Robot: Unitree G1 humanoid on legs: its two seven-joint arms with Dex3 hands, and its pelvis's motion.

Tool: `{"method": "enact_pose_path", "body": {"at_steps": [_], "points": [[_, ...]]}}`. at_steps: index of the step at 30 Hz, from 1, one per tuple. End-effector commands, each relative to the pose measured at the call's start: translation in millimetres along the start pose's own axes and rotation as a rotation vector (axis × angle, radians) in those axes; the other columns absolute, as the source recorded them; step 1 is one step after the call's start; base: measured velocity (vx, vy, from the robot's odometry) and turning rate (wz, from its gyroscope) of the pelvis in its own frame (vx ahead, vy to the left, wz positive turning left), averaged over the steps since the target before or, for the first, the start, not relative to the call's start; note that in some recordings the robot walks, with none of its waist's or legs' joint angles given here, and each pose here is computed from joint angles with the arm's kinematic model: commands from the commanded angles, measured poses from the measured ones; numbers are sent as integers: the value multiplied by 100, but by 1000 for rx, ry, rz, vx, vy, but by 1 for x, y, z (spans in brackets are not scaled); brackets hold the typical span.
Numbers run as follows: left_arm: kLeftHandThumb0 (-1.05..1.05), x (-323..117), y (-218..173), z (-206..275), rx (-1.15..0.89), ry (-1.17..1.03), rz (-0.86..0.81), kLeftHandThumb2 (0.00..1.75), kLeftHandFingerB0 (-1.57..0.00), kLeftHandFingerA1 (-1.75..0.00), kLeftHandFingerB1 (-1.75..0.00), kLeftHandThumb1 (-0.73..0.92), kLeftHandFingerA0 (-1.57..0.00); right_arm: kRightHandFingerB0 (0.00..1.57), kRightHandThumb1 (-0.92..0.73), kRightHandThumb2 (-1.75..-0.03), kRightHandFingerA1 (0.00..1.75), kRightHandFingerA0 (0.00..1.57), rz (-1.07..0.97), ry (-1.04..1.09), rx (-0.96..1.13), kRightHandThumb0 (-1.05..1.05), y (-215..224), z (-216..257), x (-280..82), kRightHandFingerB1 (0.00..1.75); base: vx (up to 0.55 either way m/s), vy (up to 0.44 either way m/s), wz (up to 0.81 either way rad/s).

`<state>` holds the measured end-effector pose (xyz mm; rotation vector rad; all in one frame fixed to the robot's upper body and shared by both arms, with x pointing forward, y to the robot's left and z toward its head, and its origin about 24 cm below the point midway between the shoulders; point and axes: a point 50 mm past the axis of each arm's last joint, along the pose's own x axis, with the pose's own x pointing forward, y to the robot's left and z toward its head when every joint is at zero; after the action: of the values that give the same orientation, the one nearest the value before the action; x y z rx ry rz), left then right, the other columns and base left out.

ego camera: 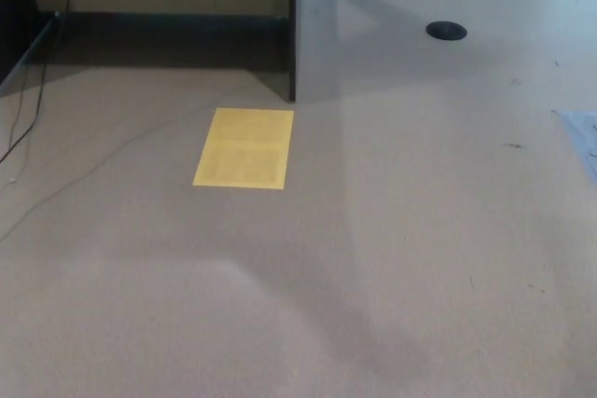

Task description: A person is holding a plastic bag and the robot extends its left hand to grab the bag by hooking its thumb into the holes at the top and brings its hand down by its side. Then it extends its arm again to hand the plastic bag back to the person.

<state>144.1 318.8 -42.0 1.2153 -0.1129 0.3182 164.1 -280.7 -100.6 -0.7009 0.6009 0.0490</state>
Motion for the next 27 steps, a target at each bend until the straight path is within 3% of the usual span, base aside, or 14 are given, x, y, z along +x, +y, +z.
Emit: {"method": "enact_pose_path", "body": {"at_steps": [1, 2, 6, 11, 13, 14, 15, 16, 17, 18, 22, 23, 26, 27], "points": [[-12, -1, 12, -13, 82, 21, 59, 58, -93, -155, -71, 63, -95, 66, -68, -60, 50, 79, 7, 34, 18, -32, 1, -9, -5, 45, 0, 0, 0], [-12, -2, 12, -13, 86, 20, 59, 62, -77, -164, -119, 70, -88, 65, -67, -60, 49, 79, 7, 38, 10, -32, 2, -10, -5, 45, 0, 0, 0], [-12, -6, 11, -11, 73, 14, 62, 65, -69, -166, -144, 72, -87, 65, -68, -61, 50, 79, 19, 39, -11, -33, 6, -13, -9, 45, 0, 0, 0], [-11, 8, 11, 7, -16, -87, 132, 68, -70, -168, -140, 76, -79, 67, -69, -61, 50, 80, 15, 39, -14, -33, 6, -10, -6, 45, 0, 0, 0], [-13, 13, 12, 14, -37, -124, 156, 72, -81, -162, -125, 72, -101, 67, -68, -61, 50, 80, 12, 38, -10, -32, 5, -9, -6, 45, 0, 0, 0], [-13, 15, 12, 17, -43, -135, 162, 72, -81, -162, -125, 72, -101, 67, -68, -61, 50, 80, 11, 37, -9, -32, 5, -9, -6, 45, 0, 0, 0], [-9, 18, 14, 23, -61, -176, 188, 74, -80, -168, -126, 74, -86, 66, -68, -60, 50, 80, 12, 37, -7, -32, 6, -11, -7, 45, 0, 0, 0], [-8, 26, 19, 31, -96, -221, 216, 83, -89, -158, -120, 63, -107, 66, -68, -60, 51, 82, 12, 33, -9, -32, 6, -10, -7, 45, 0, 0, 0], [-9, 30, 20, 35, -103, -235, 225, 84, -87, -157, -119, 65, -107, 66, -68, -60, 50, 81, 10, 33, -8, -32, 4, -10, -7, 45, 0, 0, 0], [-11, 37, 23, 42, -113, -255, 239, 75, -78, -167, -122, 76, -84, 66, -68, -60, 50, 80, 5, 36, -7, -32, 2, -11, -7, 45, 0, 0, 0], [-7, 56, 37, 53, -135, -321, 307, 82, -81, -166, -124, 71, -85, 67, -68, -60, 50, 81, 1, 31, -6, -32, 0, -7, -3, 45, 0, 0, 0], [-7, 64, 46, 58, -151, -336, 342, 84, -76, -169, -138, 70, -83, 65, -68, -60, 50, 80, 10, 36, 0, -32, 3, -9, -5, 45, 0, 0, 0], [-1, 76, 61, 63, -166, -360, 384, 83, -72, -171, -143, 70, -87, 66, -68, -60, 51, 80, 32, 47, 5, -32, 9, -19, -15, 46, 0, 0, 0], [-2, 84, 67, 67, -171, -366, 408, 84, -79, -171, -130, 67, -90, 66, -68, -61, 50, 80, 32, 49, 2, -32, 9, -19, -15, 45, 0, 0, 0]]}}
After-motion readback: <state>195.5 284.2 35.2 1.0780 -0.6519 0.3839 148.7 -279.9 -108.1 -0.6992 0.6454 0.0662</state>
